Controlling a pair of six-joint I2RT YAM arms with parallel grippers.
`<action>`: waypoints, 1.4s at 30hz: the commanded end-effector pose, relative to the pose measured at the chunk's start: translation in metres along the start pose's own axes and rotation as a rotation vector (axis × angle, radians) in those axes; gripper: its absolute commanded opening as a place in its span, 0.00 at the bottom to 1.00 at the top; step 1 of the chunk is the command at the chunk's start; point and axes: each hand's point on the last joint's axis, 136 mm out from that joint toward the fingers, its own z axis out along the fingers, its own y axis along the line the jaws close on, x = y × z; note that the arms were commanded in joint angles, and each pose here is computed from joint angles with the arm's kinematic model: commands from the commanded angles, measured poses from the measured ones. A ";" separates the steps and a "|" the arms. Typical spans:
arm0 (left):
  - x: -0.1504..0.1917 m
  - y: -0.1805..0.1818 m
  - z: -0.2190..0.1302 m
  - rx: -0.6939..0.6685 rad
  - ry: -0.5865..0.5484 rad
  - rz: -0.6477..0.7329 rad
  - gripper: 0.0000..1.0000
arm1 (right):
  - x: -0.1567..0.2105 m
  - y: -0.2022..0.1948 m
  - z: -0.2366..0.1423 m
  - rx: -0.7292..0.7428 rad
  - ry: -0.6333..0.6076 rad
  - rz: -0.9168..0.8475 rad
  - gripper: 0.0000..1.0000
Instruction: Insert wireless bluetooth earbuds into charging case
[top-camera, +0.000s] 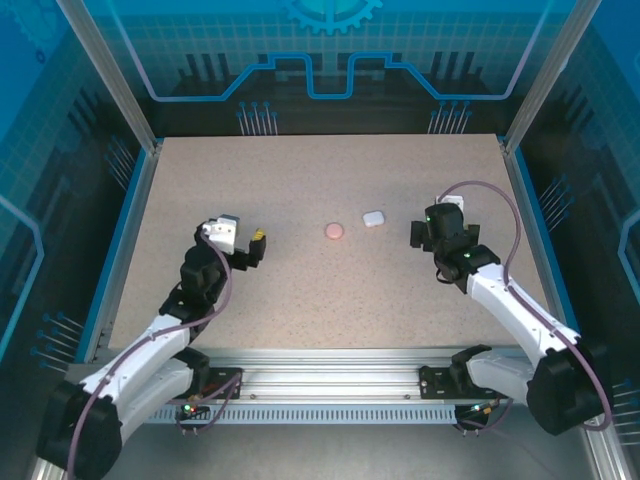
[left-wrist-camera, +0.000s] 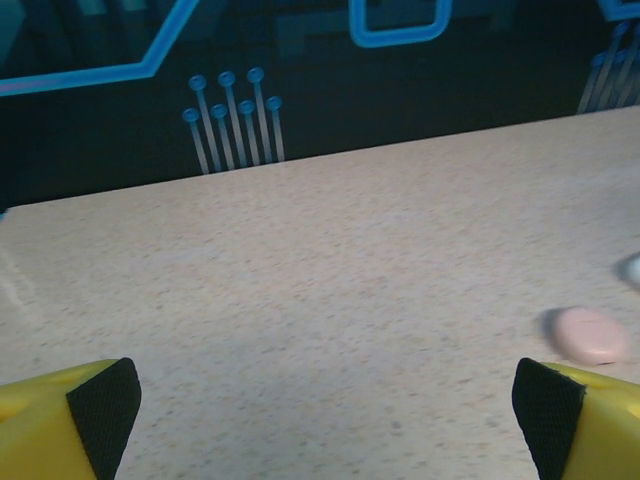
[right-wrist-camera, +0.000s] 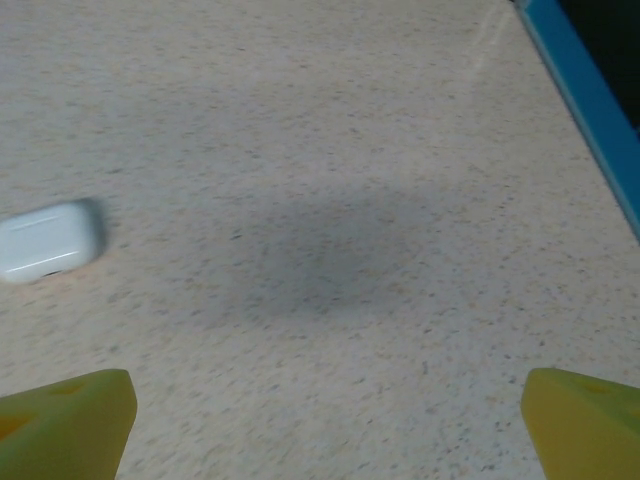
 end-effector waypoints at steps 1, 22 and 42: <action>0.001 0.024 0.008 -0.111 -0.053 0.014 0.99 | -0.010 -0.019 0.020 0.102 -0.083 0.027 1.00; 0.075 0.034 0.065 -0.021 0.049 -0.062 0.99 | 0.001 0.001 0.078 -0.095 -0.342 -0.029 1.00; 0.083 0.062 0.088 -0.060 0.182 -0.195 0.99 | 0.009 0.016 0.092 -0.199 -0.306 -0.061 1.00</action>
